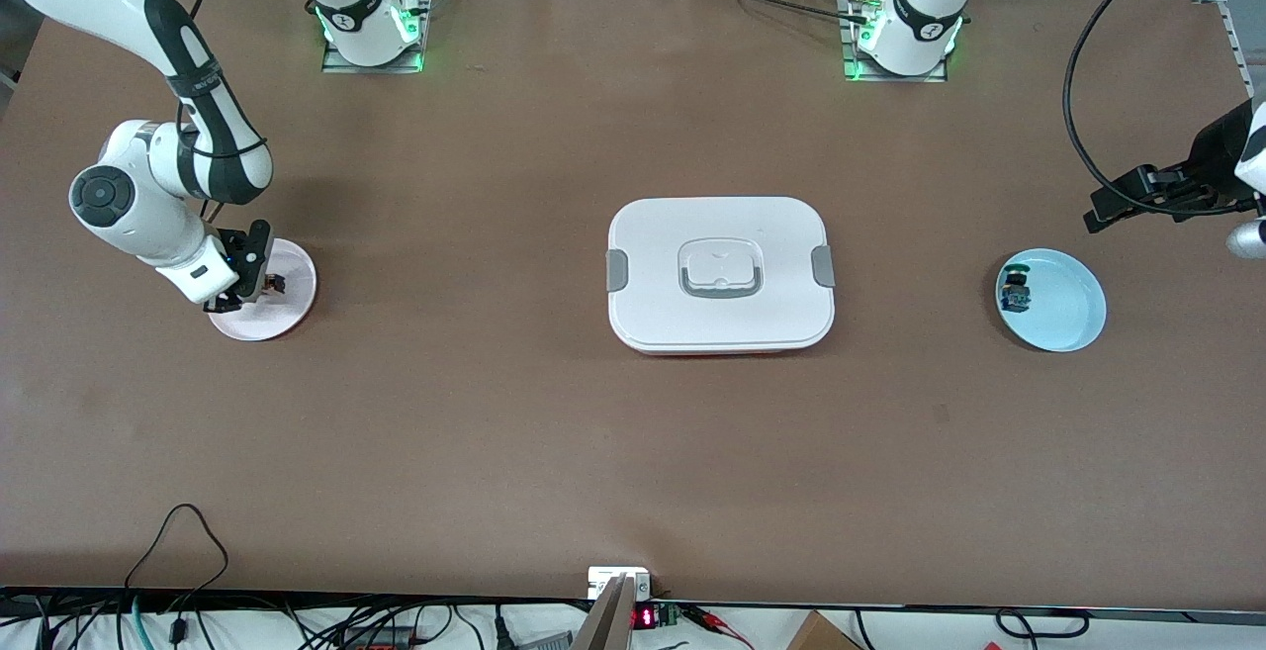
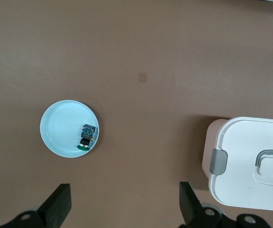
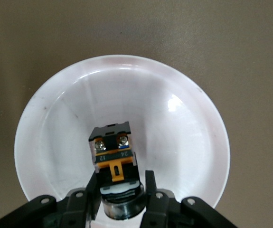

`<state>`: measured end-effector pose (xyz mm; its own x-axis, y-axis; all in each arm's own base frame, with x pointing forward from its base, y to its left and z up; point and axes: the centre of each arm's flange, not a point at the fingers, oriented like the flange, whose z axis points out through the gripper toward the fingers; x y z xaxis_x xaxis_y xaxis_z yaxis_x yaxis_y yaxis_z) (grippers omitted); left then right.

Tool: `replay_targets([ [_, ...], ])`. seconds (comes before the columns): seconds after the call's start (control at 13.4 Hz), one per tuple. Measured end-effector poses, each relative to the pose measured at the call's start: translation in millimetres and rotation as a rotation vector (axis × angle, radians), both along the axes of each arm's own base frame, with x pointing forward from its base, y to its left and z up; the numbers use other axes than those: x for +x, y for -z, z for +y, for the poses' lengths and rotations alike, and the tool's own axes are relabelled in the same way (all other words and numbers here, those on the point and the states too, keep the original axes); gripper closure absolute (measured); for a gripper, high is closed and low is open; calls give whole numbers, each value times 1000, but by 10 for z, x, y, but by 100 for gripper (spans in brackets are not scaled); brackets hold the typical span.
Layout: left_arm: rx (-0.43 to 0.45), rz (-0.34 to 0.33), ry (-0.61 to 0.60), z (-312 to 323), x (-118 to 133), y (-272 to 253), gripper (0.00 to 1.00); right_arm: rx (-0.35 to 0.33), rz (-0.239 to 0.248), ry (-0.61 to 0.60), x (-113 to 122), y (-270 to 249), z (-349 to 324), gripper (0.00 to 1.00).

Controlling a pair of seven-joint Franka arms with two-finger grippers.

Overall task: Transfer orange switch to right arm and place
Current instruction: 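Lower the orange switch onto the white plate and open the right gripper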

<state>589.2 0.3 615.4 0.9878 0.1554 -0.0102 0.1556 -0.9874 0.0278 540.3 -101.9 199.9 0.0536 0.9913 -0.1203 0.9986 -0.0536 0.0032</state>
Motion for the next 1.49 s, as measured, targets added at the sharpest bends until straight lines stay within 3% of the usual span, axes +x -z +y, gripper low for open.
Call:
replay_targets([
  [0.22, 0, -1, -3, 16, 1, -5, 0, 0, 0, 0, 0, 0, 0, 60],
  [0.3, 0, -1, -4, 22, 1, -6, 0, 0, 0, 0, 0, 0, 0, 56],
  [0.75, 0, -13, -3, 15, 3, -60, 0, 6, -41, 19, 79, -181, 76, 0],
  [0.97, 0, -14, -1, 3, 3, -66, 0, 31, -86, 90, 202, -531, 164, 0],
  [1.27, 0, -15, 1, -7, 3, -70, 0, 117, -48, 336, 341, -1086, 194, 0],
  [1.49, 0, -15, 4, -11, 3, -72, 0, 183, 15, 610, 433, -1432, 241, 0],
])
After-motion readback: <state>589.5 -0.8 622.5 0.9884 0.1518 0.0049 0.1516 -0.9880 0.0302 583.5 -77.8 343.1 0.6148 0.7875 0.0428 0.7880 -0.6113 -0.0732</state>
